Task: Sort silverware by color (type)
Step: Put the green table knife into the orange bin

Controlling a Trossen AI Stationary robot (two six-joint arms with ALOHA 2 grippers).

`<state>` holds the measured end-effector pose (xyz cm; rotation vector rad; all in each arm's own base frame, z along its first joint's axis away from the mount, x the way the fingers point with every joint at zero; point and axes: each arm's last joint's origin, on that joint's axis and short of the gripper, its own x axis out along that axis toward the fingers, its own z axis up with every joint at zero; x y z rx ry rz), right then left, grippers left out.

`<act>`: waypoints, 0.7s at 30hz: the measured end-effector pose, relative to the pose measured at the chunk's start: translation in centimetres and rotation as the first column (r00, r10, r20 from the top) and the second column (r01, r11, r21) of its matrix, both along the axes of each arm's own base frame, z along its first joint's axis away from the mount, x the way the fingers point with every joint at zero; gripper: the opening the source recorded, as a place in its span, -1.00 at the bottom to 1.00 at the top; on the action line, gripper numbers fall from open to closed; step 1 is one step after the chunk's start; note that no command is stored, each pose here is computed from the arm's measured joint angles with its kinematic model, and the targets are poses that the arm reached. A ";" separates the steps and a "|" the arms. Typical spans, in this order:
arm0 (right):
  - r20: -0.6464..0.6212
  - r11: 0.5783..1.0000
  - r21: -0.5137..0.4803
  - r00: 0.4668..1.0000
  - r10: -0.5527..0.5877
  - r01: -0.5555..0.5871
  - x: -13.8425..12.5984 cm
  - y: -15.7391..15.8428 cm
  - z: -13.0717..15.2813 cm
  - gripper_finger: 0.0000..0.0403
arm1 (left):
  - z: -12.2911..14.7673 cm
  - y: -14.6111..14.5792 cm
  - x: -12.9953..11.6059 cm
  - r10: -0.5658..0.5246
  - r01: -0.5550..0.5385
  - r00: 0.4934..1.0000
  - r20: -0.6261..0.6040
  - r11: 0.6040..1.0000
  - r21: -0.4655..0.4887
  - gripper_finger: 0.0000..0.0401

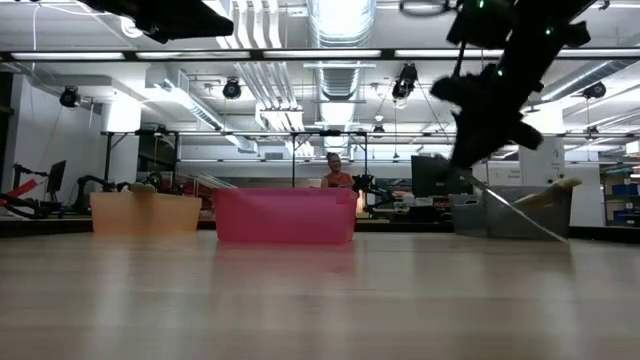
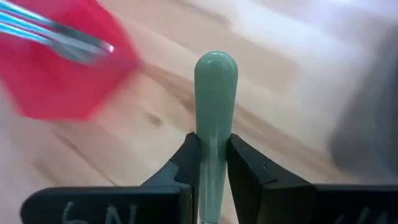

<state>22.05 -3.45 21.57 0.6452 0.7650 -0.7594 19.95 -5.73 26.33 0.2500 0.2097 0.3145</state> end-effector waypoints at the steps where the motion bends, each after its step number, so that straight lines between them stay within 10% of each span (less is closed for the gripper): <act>1: 0.034 1.000 -0.022 0.999 0.019 -0.018 0.2 0.2 0.3 -0.78 | 0.0 0.0 0.0 0.000 0.000 1.000 0.002 1.000 -0.001 -0.67; 21: 0.369 0.789 -0.541 0.760 0.535 -0.292 3.4 3.8 6.2 -0.78 | 0.4 -0.1 0.3 0.019 -0.008 0.996 0.084 0.993 -0.122 -0.67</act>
